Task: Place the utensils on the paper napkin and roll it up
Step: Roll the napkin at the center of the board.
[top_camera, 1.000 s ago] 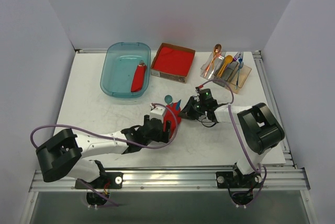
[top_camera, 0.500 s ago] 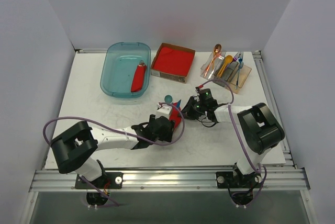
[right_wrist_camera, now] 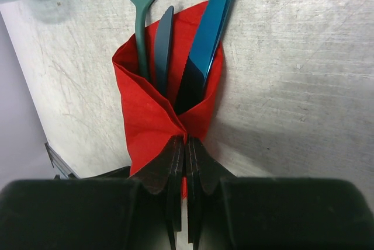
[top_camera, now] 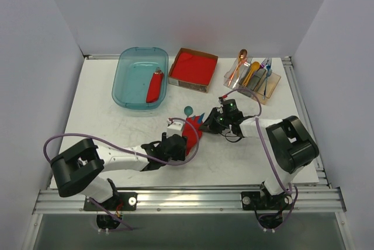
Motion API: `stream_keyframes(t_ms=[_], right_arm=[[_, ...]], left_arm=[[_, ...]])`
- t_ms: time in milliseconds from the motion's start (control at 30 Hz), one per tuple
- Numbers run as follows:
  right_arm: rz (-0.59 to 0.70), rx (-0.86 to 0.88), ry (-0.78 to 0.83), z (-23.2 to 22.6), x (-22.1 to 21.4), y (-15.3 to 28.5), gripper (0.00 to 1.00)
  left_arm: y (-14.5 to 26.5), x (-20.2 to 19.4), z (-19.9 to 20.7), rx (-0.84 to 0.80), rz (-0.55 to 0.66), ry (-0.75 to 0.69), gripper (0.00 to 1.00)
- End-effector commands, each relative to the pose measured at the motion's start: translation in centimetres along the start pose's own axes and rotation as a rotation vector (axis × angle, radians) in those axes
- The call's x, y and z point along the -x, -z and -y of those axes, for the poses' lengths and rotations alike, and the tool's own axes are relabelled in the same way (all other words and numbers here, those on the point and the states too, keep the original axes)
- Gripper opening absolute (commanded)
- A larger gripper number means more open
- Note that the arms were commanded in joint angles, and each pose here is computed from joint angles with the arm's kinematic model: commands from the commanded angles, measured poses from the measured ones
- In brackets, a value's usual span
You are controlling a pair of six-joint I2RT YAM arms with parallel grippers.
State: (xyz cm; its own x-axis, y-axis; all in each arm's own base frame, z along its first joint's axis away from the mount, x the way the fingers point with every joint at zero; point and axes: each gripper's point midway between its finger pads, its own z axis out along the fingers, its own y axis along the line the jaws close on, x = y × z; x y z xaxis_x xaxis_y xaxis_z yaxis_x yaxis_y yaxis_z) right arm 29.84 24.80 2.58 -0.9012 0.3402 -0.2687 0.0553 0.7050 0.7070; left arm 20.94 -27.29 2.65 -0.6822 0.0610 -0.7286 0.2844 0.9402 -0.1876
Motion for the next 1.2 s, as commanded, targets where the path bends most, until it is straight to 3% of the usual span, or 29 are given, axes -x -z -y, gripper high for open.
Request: stream_keyframes(t_ms=[0,500,1167], right_arm=[[0.039,0.004,0.020,-0.7,0.6,1.0,0.00],[0.064,-0.034,0.003,0.1,-1.9,1.4,0.00],[0.086,-0.093,-0.011,2.4,-1.2,2.1,0.00]], left_arm=[[-0.2,0.5,0.5,-0.006,0.028,0.047,0.62],[-1.1,-1.2,-0.1,0.052,-0.029,0.085,0.59],[-1.1,-1.9,-0.5,0.073,-0.050,0.099,0.58]])
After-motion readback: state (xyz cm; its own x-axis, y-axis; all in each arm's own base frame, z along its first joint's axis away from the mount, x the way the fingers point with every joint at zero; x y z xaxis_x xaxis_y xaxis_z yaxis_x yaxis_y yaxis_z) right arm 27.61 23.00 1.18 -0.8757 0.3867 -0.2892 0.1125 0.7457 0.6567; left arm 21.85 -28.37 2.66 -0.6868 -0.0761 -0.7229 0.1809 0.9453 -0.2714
